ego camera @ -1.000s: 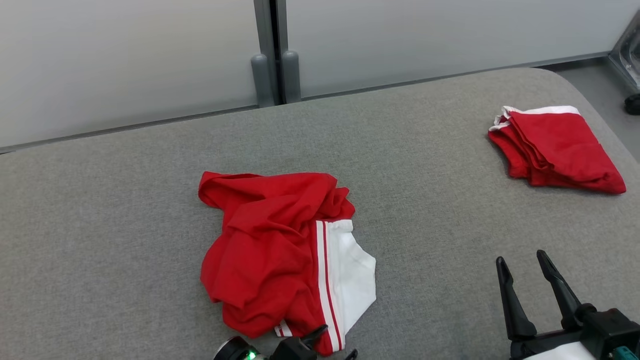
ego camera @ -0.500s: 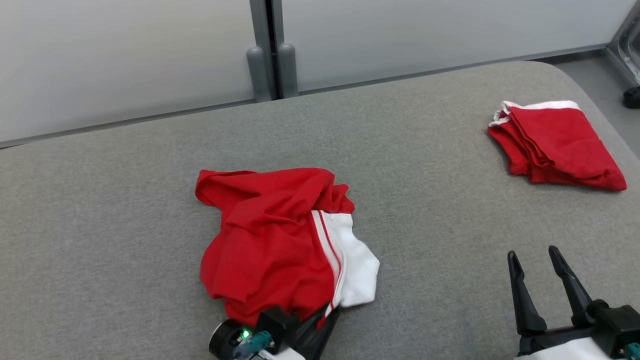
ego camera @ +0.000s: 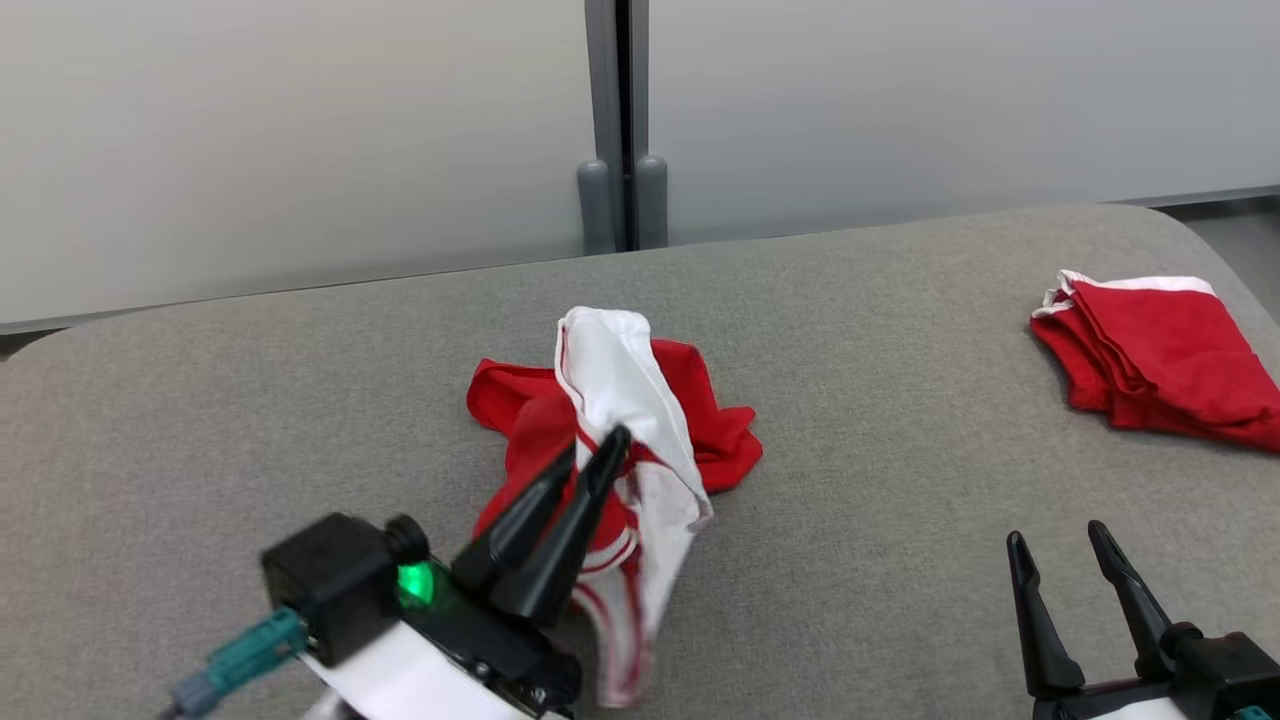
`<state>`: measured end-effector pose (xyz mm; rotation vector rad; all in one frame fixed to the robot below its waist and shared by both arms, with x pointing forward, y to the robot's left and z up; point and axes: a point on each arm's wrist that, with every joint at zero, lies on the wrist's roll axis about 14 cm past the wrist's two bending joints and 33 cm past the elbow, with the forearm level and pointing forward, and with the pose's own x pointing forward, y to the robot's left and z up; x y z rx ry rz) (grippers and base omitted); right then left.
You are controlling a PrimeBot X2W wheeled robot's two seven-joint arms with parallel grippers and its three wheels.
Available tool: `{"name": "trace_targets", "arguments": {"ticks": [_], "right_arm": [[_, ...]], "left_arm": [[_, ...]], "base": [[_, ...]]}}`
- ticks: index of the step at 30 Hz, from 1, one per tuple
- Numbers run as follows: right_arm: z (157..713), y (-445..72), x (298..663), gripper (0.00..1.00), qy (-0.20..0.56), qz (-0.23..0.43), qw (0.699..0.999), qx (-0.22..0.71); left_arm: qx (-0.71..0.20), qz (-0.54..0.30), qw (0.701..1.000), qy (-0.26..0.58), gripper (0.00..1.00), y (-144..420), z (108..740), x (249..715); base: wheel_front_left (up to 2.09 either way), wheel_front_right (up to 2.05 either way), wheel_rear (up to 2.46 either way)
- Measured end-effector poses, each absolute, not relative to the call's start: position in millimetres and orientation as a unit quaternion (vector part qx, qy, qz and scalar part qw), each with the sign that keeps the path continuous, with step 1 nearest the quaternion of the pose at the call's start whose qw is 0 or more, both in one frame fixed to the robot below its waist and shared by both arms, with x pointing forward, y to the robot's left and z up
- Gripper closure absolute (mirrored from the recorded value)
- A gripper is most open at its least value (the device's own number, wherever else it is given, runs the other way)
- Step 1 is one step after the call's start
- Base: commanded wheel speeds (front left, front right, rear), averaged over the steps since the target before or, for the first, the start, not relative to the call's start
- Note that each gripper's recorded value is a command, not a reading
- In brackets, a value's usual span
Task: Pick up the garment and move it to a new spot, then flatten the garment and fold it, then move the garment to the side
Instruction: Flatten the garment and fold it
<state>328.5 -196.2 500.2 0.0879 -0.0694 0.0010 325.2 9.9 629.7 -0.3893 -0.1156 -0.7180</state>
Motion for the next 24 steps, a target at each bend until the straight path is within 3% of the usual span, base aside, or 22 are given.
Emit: {"name": "trace_targets", "arguments": {"ticks": [17,24], "right_arm": [[504.1,-198.3,320.2,0.0,-0.043,-0.005,0.998,0.049],[502.5,-201.6,319.8,0.0,-0.04,-0.013,0.998,0.055]], "left_arm": [[-0.21,-0.368,0.871,-0.247,1.0,28.1,785.8,320.7],[-0.224,-0.371,0.876,-0.211,1.0,7.5,780.1,351.5]], "base": [[0.0,0.0,0.0],[0.0,0.0,0.0]]}}
